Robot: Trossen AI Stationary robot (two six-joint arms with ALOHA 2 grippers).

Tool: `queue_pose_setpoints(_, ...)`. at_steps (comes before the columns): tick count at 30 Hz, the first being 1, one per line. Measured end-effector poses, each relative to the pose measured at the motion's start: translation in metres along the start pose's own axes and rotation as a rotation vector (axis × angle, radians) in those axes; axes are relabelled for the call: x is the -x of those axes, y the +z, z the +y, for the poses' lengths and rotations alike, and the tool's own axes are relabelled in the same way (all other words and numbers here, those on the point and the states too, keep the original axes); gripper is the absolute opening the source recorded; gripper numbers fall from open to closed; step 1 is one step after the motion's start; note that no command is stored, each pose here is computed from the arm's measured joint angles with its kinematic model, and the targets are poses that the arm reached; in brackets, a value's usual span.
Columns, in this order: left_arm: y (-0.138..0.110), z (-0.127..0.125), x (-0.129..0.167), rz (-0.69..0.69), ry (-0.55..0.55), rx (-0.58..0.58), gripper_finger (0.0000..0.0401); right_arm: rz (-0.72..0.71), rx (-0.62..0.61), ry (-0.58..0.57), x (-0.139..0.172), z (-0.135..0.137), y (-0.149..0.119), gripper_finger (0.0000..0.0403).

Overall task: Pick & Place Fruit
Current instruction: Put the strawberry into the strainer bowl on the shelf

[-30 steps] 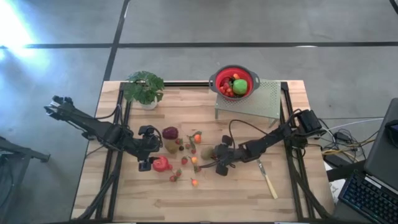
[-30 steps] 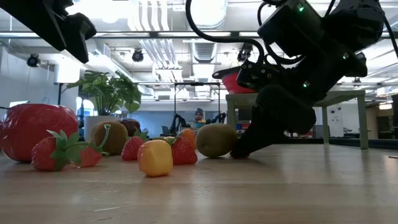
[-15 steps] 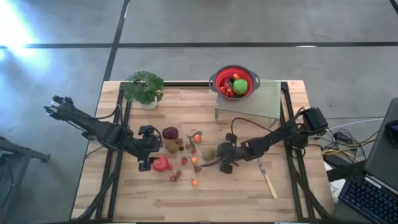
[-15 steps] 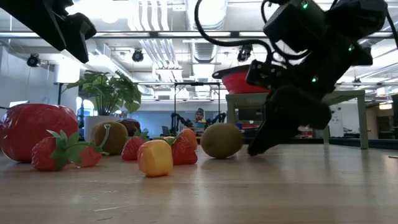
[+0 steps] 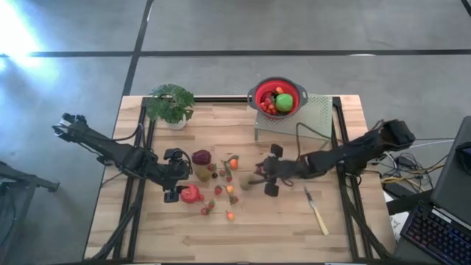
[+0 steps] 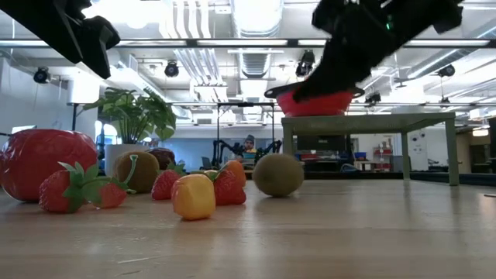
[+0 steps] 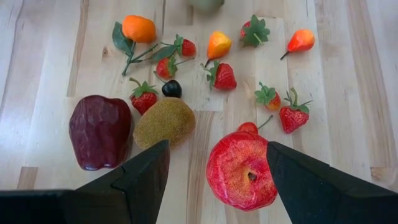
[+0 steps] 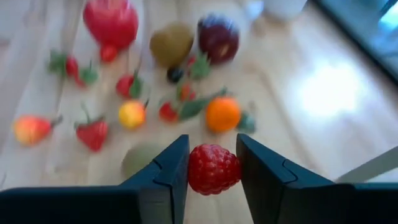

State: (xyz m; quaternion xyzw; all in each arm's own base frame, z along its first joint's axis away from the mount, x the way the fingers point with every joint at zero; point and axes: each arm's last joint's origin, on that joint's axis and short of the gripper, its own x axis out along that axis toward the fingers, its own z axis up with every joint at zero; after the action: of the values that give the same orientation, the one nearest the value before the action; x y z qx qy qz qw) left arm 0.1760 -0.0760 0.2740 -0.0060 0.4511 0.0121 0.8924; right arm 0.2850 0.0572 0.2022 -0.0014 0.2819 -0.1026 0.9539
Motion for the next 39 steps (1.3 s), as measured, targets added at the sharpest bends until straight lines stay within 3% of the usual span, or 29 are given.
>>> queue_pose_setpoints(10,0.0,0.0,0.0,0.0,0.0,0.0,0.0273,-0.171,-0.026,-0.081,0.03,-0.045,0.035,0.0112)
queue_pose_setpoints(17,0.0,0.0,0.0,0.0,0.0,0.0,0.0273,-0.286,-0.049,0.006,0.042,-0.076,0.052,0.0108)
queue_pose_setpoints(33,0.0,0.0,0.0,0.0,0.0,0.0,0.0273,-0.336,-0.171,-0.306,0.061,-0.167,0.054,0.0109)
queue_pose_setpoints(39,0.0,0.0,0.0,0.0,0.0,0.0,0.0273,-0.323,-0.237,-0.34,0.054,-0.196,0.047,0.0109)
